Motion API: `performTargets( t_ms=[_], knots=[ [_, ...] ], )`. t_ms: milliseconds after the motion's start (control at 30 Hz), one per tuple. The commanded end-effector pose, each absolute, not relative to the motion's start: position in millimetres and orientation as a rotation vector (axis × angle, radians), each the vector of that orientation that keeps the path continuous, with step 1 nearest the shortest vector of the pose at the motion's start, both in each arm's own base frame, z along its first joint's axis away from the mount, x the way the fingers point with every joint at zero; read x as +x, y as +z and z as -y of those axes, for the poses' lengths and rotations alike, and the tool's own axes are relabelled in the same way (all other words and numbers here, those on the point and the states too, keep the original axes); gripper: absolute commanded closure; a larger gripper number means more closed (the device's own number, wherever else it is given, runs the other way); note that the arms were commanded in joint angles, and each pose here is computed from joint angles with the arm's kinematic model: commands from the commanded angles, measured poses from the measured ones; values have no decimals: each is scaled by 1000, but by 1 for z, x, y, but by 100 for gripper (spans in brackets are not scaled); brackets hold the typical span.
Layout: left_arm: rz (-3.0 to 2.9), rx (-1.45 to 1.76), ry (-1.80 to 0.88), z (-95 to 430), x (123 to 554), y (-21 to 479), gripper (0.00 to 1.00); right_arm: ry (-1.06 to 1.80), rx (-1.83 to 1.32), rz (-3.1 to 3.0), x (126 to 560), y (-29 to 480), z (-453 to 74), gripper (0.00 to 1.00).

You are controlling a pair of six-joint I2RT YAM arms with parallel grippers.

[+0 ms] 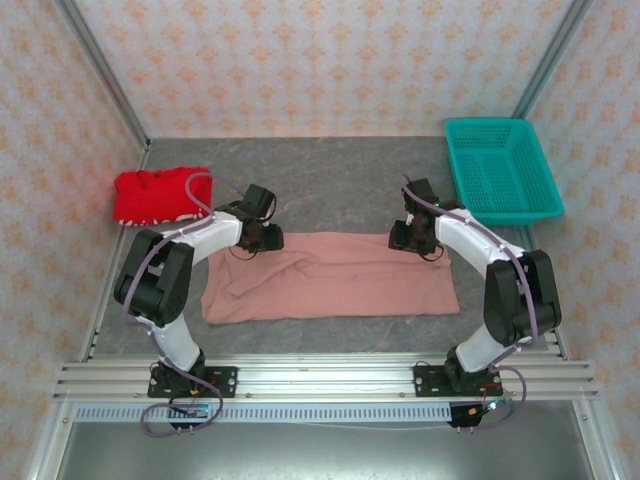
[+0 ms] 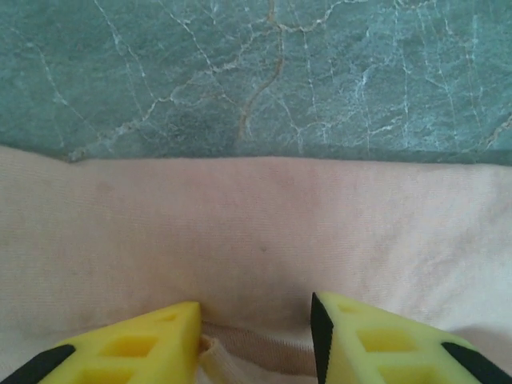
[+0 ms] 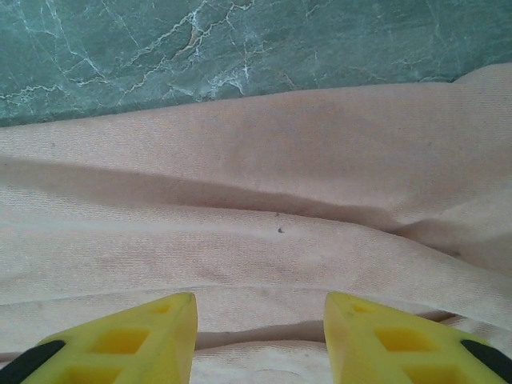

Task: Fold the inside-out t-shirt
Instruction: Smooth out the T-shirt at the center of the table.

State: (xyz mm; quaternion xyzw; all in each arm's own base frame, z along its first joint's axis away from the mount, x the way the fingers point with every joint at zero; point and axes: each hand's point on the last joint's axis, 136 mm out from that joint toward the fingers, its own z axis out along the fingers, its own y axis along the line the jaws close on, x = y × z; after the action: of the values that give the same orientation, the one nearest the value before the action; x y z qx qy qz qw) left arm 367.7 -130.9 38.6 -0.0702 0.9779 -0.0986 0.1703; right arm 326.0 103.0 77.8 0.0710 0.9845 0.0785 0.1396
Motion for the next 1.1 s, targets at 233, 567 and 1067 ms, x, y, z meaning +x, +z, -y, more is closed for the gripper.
performTargets(
  t_ms=[233, 567, 1067],
  knots=[
    [-2739, -166, -254, 123, 365, 64, 93, 226, 193, -2837, 324, 82, -104, 54],
    [-2755, -63, -362, 154, 313, 79, 100, 220, 190, -2840, 323, 82, -104, 54],
    [-2674, -183, -192, 121, 344, 74, 51, 251, 173, -2840, 329, 81, -111, 53]
  ],
)
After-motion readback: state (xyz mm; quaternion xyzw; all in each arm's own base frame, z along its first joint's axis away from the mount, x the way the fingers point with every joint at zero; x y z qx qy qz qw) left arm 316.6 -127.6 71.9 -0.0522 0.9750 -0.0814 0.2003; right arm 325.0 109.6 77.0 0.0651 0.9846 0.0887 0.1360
